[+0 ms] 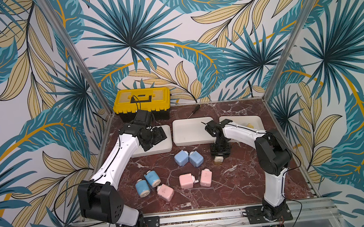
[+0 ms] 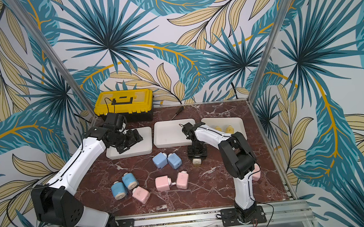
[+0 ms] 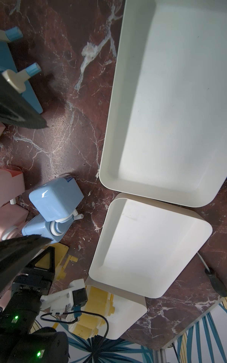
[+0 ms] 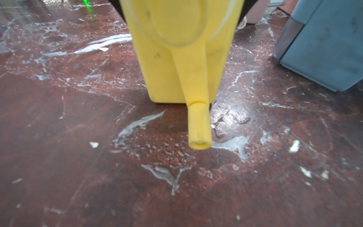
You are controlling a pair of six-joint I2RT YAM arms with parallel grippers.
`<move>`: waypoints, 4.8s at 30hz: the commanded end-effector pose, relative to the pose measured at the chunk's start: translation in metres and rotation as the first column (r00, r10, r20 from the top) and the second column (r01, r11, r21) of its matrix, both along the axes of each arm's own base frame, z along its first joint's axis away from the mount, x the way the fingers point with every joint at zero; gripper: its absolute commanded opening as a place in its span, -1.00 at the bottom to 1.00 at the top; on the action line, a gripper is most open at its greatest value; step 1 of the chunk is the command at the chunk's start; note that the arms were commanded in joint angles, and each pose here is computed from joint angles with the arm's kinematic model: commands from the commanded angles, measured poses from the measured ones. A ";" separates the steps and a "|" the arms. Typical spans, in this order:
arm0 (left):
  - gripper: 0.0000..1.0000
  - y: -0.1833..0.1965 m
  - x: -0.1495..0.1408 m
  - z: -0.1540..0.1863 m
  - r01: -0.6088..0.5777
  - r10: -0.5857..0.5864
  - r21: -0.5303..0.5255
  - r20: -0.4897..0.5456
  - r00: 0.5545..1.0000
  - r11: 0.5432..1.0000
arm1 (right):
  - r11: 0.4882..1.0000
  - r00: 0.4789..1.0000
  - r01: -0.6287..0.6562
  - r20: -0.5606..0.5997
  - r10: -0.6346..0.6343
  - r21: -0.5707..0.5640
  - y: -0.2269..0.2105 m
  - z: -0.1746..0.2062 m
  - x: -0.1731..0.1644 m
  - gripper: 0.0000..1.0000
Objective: Place the pencil sharpeners by color into the storage box
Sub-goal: Pick up the pencil sharpener from the center of the board, then place the pencil sharpener in the storage box.
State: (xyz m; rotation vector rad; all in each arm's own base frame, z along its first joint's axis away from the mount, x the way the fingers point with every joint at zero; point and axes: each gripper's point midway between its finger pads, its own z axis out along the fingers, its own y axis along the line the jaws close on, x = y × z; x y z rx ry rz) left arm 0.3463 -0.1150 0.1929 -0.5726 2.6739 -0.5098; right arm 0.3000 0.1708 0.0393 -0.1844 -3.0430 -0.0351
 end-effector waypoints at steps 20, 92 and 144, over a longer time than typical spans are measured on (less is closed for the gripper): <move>0.74 0.002 0.003 -0.002 0.014 -0.014 0.007 0.004 1.000 1.000 | 0.986 0.976 -0.005 0.215 0.041 -0.164 -0.105 0.150 0.004 -0.25; 0.73 0.006 0.051 -0.028 0.015 -0.016 -0.022 -0.065 0.998 1.000 | 0.955 0.971 0.235 0.012 -0.237 -0.181 -0.284 0.017 0.110 -0.23; 0.72 0.005 0.042 -0.013 0.003 -0.005 -0.046 -0.029 1.000 0.999 | 0.936 0.930 0.350 0.129 -0.344 -0.025 -0.198 0.106 0.087 0.45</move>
